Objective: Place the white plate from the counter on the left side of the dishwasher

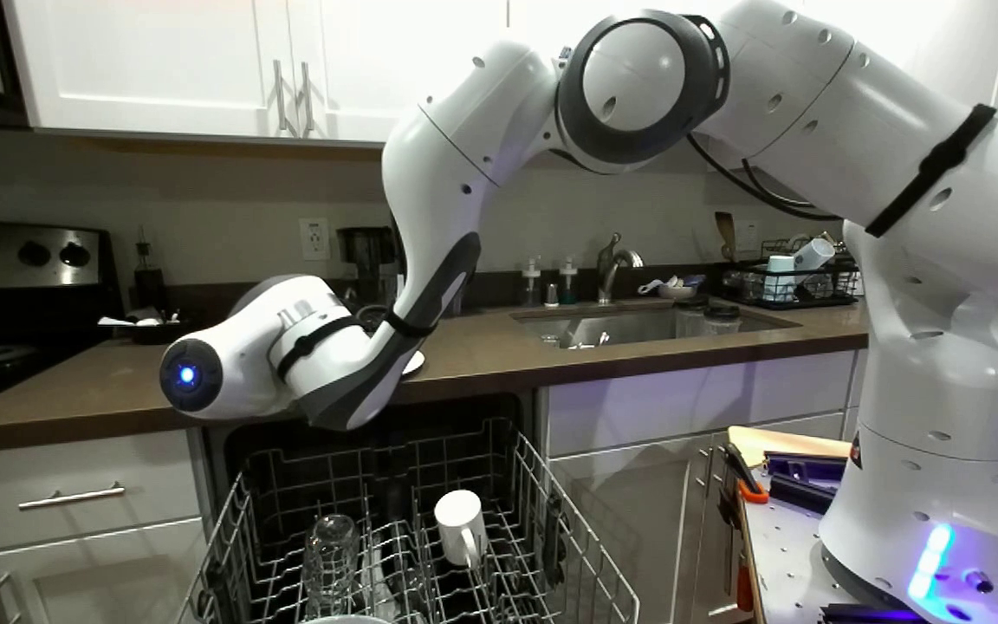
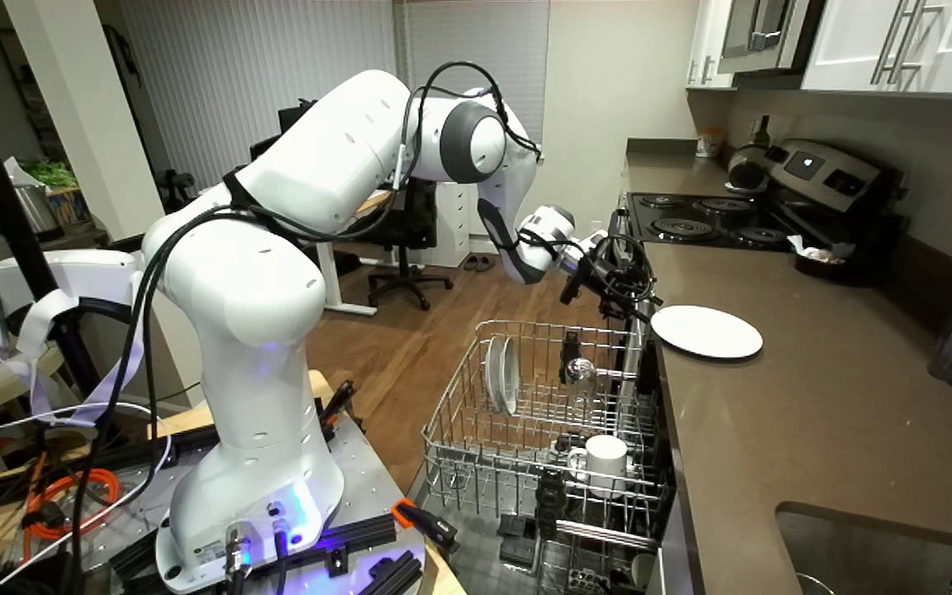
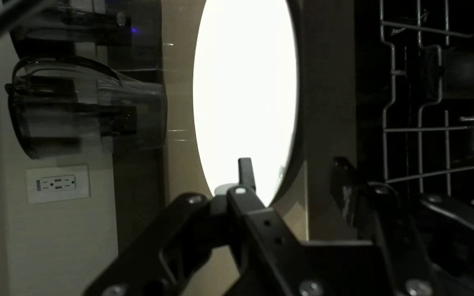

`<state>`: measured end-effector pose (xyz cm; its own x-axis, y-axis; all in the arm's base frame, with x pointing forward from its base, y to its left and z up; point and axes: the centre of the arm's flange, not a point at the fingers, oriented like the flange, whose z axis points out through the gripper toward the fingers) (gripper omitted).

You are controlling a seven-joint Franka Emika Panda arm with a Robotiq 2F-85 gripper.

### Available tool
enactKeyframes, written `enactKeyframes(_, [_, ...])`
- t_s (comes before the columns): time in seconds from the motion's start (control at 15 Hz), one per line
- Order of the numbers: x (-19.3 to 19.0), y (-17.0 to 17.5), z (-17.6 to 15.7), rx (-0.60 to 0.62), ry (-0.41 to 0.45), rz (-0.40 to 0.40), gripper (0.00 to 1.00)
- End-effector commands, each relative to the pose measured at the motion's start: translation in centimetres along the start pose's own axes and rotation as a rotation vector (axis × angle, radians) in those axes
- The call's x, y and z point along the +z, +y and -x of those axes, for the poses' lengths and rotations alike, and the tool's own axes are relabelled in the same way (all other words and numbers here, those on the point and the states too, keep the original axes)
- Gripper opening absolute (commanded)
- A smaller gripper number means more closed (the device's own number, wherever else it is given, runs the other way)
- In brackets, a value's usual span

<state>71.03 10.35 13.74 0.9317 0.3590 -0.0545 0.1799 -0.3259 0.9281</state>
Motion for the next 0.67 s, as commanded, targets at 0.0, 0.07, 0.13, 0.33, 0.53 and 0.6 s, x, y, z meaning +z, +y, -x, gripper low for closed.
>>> enactKeyframes(0.0, [0.26, 1.09, 0.53, -0.023, -0.039, -0.057, 0.48])
enactKeyframes(0.07, [0.32, 1.09, 0.67, -0.023, -0.046, -0.065, 0.48])
enactKeyframes(0.13, [0.42, 1.05, 0.77, -0.024, -0.054, -0.071, 0.49])
enactKeyframes(0.33, [0.61, 1.04, 1.15, -0.028, -0.076, -0.085, 0.54])
enactKeyframes(0.53, [0.67, 1.22, 1.31, -0.037, -0.102, -0.077, 0.54])
enactKeyframes(0.6, [0.73, 1.24, 1.42, -0.043, -0.112, -0.074, 0.51])
